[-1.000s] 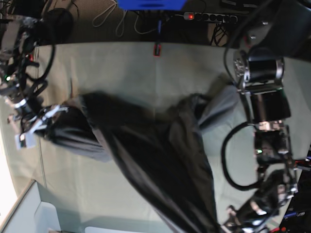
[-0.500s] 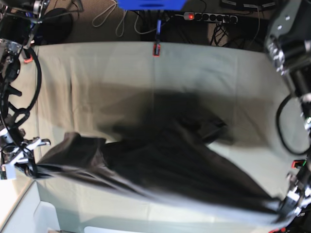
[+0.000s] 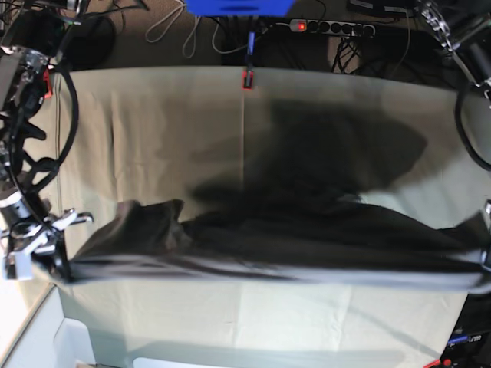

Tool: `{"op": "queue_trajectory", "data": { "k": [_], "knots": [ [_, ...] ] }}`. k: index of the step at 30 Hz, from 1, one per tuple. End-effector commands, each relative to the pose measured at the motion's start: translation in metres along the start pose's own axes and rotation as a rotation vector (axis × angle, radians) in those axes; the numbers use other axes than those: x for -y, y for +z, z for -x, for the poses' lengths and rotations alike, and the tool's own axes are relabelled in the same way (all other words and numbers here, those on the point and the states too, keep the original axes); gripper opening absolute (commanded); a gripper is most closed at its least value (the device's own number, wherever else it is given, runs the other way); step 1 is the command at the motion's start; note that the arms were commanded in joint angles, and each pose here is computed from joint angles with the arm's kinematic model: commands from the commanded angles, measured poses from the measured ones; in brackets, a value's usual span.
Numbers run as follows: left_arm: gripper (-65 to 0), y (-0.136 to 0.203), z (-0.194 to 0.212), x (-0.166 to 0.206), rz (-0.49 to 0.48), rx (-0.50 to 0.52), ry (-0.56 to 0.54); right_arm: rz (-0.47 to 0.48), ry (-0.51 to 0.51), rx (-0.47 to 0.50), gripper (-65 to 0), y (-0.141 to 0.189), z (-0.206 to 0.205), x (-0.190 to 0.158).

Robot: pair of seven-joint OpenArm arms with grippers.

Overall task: Layout the t-shirt on the table in an organized manner, then fold the t-shirt properly
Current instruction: 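Lift the shirt high with both grippers and fling it onto the table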

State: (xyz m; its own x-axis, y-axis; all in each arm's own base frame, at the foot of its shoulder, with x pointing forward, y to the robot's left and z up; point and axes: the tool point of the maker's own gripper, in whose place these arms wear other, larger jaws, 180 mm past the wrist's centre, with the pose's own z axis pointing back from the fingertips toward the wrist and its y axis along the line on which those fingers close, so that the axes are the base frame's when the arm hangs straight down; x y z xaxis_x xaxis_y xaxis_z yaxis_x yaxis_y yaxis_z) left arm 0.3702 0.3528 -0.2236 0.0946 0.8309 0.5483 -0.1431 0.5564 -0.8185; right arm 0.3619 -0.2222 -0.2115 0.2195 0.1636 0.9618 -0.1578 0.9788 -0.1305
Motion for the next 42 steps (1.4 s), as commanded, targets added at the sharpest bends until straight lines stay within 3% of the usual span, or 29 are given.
{"op": "queue_trajectory", "data": {
  "k": [1,10,15,26,33,37,42],
  "knots": [
    [-64.8,0.001,-0.022,0.020,0.057,0.062,0.008,0.026,0.037,0.097,-65.0,0.005,-0.033,0.007],
    [-64.8,-0.017,-0.049,0.050,0.130,0.121,0.026,0.045,0.071,0.232,-65.0,0.001,-0.088,0.012],
    [-64.8,-0.052,-0.055,0.073,0.174,0.095,0.060,0.059,0.055,0.274,-65.0,-0.009,-0.108,0.023],
    [-64.8,-0.155,-0.016,0.156,0.293,-0.077,0.308,0.137,-0.011,0.299,-65.0,-0.054,-0.158,0.097],
    [-64.8,-0.165,-0.030,0.207,0.383,-0.074,0.337,0.188,0.011,0.394,-65.0,-0.043,-0.215,0.128],
    [-64.8,-0.165,-0.026,0.203,0.375,-0.082,0.339,0.187,0.031,0.383,-65.0,-0.039,-0.207,0.123],
    [-64.8,-0.161,0.020,0.133,0.247,-0.140,0.360,0.134,0.022,0.264,-65.0,-0.042,-0.133,0.087]
  ]
}}
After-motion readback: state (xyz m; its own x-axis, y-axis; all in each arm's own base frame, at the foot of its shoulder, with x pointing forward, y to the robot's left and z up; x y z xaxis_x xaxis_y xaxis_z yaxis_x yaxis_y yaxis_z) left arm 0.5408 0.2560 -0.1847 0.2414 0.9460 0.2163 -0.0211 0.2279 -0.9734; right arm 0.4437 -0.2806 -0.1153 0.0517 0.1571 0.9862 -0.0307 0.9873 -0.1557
